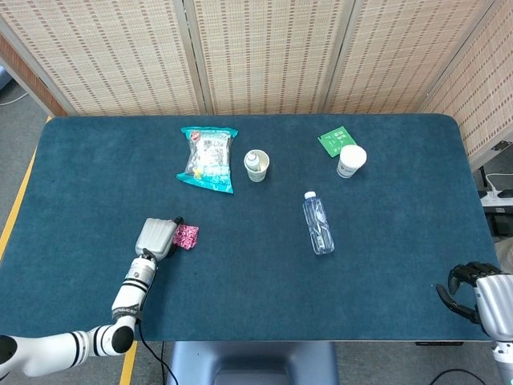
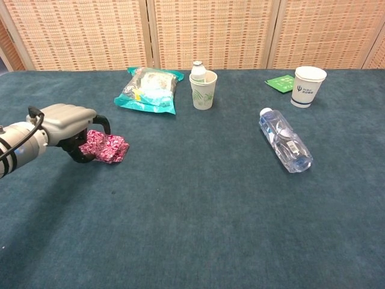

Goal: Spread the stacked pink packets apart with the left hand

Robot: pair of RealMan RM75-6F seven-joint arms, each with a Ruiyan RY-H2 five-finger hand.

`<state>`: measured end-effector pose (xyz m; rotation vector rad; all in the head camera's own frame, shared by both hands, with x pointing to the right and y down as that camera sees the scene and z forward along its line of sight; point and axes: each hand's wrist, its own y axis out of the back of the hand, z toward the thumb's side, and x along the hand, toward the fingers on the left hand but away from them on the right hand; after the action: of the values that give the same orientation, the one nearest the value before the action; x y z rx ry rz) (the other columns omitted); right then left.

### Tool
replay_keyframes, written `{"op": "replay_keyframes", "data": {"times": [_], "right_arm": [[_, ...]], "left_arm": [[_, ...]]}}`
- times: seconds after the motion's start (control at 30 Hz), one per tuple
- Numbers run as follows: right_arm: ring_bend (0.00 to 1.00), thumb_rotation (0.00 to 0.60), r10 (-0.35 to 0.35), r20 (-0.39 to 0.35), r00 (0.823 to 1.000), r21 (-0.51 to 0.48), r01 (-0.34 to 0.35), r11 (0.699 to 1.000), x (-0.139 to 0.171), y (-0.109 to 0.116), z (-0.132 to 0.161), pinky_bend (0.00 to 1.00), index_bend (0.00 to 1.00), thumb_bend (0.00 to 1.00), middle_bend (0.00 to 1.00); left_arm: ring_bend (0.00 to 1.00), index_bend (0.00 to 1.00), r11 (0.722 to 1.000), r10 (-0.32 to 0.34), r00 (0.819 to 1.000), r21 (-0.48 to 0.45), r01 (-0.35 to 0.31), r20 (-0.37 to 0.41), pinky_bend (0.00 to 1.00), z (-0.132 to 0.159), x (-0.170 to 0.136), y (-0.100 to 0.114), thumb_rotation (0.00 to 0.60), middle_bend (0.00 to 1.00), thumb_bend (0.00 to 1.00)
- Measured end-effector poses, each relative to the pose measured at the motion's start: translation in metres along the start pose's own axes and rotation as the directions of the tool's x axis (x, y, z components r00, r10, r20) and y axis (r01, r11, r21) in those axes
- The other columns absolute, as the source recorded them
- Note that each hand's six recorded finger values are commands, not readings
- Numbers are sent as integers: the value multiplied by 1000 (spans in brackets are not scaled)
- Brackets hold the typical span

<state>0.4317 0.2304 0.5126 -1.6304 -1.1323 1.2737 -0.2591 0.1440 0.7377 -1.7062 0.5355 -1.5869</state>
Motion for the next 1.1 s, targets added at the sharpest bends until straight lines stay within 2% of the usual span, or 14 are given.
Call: {"op": "replay_keyframes", "data": {"times": [0.2, 0.47, 0.77, 1.0, 1.1], "right_arm": [[556, 600, 3, 2, 1000, 1, -3, 1000, 0, 0, 0, 580, 739, 244, 683], [556, 600, 6, 0, 1000, -1, -6, 1000, 0, 0, 0, 579, 739, 244, 684], [556, 600, 9, 3, 1000, 5, -9, 1000, 0, -2, 0, 580, 739, 244, 683], [556, 600, 6, 5, 1000, 5, -6, 1000, -1, -1, 0, 580, 739, 245, 683], [556, 600, 9, 4, 1000, 7, -9, 1000, 0, -2, 0, 580, 739, 245, 683]], "left_arm": [[1000, 531, 1000, 6, 1000, 6, -6, 1, 1000, -11, -15, 4, 600, 1000, 354], [1000, 538, 998, -28, 998, 47, 30, -54, 1000, -58, -43, -9, 600, 1000, 354], [1000, 542, 996, -56, 989, 64, 65, -138, 1000, -96, -47, -27, 600, 1000, 355], [1000, 542, 993, -82, 983, 67, 94, -164, 1000, -106, -47, -38, 600, 1000, 354], [1000, 498, 991, -99, 976, 69, 114, -192, 1000, -115, -47, -45, 600, 1000, 353]]}}
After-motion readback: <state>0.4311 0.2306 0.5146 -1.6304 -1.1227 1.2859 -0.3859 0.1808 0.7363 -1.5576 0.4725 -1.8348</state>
